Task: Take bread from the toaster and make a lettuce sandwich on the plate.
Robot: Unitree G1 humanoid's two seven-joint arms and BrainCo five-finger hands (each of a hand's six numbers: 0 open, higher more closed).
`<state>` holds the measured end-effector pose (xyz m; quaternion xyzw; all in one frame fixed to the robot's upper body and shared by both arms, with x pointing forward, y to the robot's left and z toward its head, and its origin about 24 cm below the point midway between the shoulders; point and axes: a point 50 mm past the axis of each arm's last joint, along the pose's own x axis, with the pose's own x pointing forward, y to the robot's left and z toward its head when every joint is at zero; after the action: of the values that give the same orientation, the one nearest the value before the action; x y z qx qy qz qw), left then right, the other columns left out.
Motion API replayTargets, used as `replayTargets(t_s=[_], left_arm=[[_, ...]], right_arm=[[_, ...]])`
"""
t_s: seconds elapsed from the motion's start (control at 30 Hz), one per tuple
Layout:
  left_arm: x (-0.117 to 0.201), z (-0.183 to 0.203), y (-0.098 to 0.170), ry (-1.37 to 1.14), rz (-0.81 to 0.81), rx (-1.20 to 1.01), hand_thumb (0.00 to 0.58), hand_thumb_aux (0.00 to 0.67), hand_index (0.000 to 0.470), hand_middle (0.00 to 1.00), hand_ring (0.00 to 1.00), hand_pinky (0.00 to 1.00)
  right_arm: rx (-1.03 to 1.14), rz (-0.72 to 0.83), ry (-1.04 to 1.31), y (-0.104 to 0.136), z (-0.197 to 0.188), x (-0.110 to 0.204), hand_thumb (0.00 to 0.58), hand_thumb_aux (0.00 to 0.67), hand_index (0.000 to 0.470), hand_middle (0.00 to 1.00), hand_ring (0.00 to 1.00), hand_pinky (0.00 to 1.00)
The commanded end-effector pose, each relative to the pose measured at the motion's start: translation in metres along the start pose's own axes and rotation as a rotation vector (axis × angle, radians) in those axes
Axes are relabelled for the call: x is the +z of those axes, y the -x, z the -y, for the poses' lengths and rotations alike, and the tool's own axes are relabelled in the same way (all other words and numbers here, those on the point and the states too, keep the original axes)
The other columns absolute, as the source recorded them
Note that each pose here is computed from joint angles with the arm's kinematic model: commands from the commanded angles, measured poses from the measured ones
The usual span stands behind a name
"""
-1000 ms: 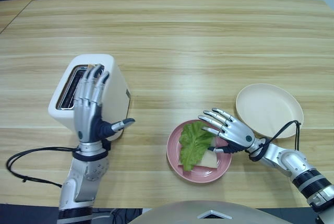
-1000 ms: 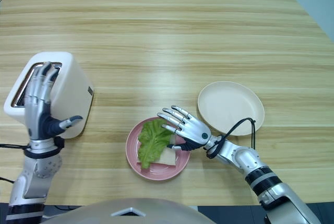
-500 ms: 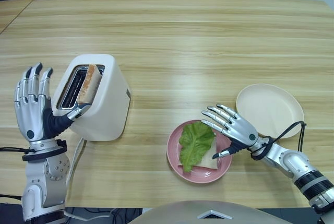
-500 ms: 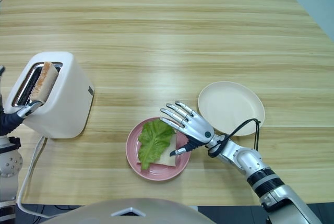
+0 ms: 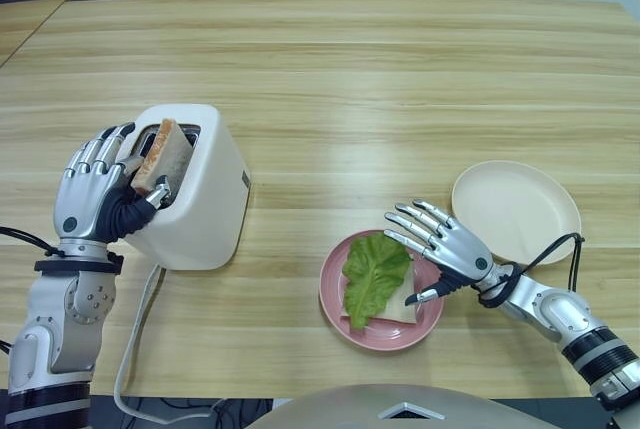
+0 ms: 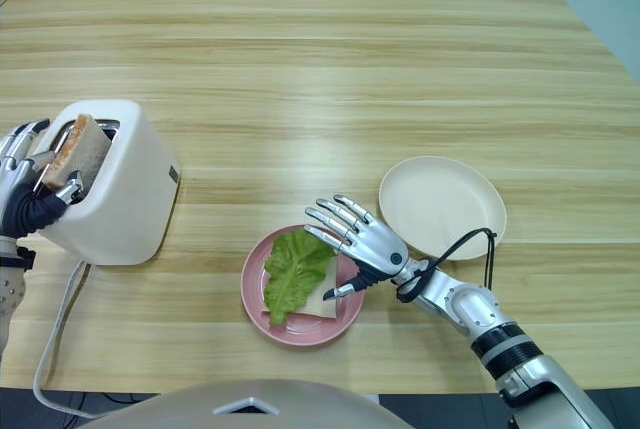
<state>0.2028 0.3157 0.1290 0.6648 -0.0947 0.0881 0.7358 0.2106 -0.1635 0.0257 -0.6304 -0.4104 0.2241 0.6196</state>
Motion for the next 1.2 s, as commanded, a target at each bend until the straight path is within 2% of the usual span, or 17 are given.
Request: replayTargets(t_s=[0.03, 0.07, 0.1, 0.13, 0.17, 0.2, 0.4, 0.5, 0.57, 0.63, 0.73, 0.87, 1.07, 1.2], left_arm=[[-0.004, 0.015, 0.008, 0.035, 0.018, -0.152, 0.580, 0.670, 0.470, 0.00, 0.00, 0.00], [-0.001, 0.016, 0.008, 0.057, 0.035, -0.142, 0.580, 0.670, 0.470, 0.04, 0.04, 0.04], [0.000, 0.014, 0.006, 0.070, 0.045, -0.105, 0.580, 0.670, 0.470, 0.26, 0.26, 0.26], [0.000, 0.010, 0.003, 0.074, 0.047, -0.051, 0.580, 0.670, 0.470, 0.77, 0.77, 0.77], [0.000, 0.006, -0.001, 0.073, 0.044, 0.006, 0.580, 0.670, 0.470, 0.96, 0.96, 0.96], [-0.002, 0.002, -0.006, 0.073, 0.033, 0.079, 0.580, 0.670, 0.470, 1.00, 1.00, 1.00], [-0.002, -0.034, -0.027, 0.084, -0.018, 0.608, 0.580, 0.670, 0.470, 1.00, 1.00, 1.00], [0.017, -0.048, -0.030, 0.192, 0.049, 0.828, 0.580, 0.670, 0.470, 1.00, 1.00, 1.00], [0.039, -0.053, -0.028, 0.339, 0.150, 0.893, 0.580, 0.670, 0.470, 1.00, 1.00, 1.00], [0.067, -0.043, -0.024, 0.572, 0.276, 0.774, 0.580, 0.670, 0.470, 1.00, 1.00, 1.00], [0.109, -0.007, -0.011, 0.895, 0.440, 0.390, 0.580, 0.670, 0.470, 1.00, 1.00, 1.00], [0.146, 0.041, 0.010, 1.140, 0.511, -0.071, 0.580, 0.670, 0.470, 1.00, 1.00, 1.00], [0.182, 0.090, 0.039, 1.275, 0.543, -0.501, 0.580, 0.670, 0.470, 1.00, 1.00, 1.00], [0.190, 0.103, 0.043, 1.267, 0.561, -0.597, 0.580, 0.670, 0.470, 1.00, 1.00, 1.00]], right_arm=[[0.011, -0.014, -0.024, 0.004, -0.001, 0.003, 0.000, 0.000, 0.000, 0.00, 0.00, 0.00], [0.009, -0.016, -0.025, 0.005, 0.000, 0.003, 0.000, 0.000, 0.000, 0.00, 0.00, 0.00], [0.008, -0.018, -0.025, 0.004, 0.000, 0.003, 0.000, 0.000, 0.000, 0.00, 0.00, 0.00], [0.006, -0.021, -0.025, 0.005, 0.000, 0.003, 0.000, 0.000, 0.000, 0.00, 0.00, 0.00], [0.003, -0.025, -0.024, 0.005, 0.000, 0.002, 0.000, 0.000, 0.000, 0.00, 0.00, 0.00], [-0.002, -0.029, -0.022, 0.004, 0.000, 0.002, 0.000, 0.000, 0.000, 0.00, 0.00, 0.00], [-0.085, -0.066, 0.006, 0.002, 0.003, 0.001, 0.000, 0.000, 0.000, 0.00, 0.00, 0.00], [-0.158, -0.103, 0.026, 0.003, 0.009, -0.003, 0.000, 0.000, 0.000, 0.00, 0.00, 0.00], [-0.204, -0.138, 0.027, 0.005, 0.014, -0.006, 0.000, 0.000, 0.000, 0.00, 0.00, 0.00], [-0.247, -0.162, -0.029, 0.008, 0.019, -0.005, 0.000, 0.000, 0.000, 0.00, 0.00, 0.00], [-0.337, -0.170, -0.157, 0.007, 0.031, 0.001, 0.000, 0.000, 0.000, 0.00, 0.00, 0.00], [-0.481, -0.129, -0.236, -0.001, 0.052, 0.007, 0.000, 0.000, 0.000, 0.00, 0.00, 0.00], [-0.454, -0.020, -0.293, -0.007, 0.058, 0.023, 0.000, 0.000, 0.000, 0.00, 0.00, 0.00], [-0.367, 0.008, -0.312, -0.006, 0.049, 0.029, 0.000, 0.000, 0.000, 0.00, 0.00, 0.00]])
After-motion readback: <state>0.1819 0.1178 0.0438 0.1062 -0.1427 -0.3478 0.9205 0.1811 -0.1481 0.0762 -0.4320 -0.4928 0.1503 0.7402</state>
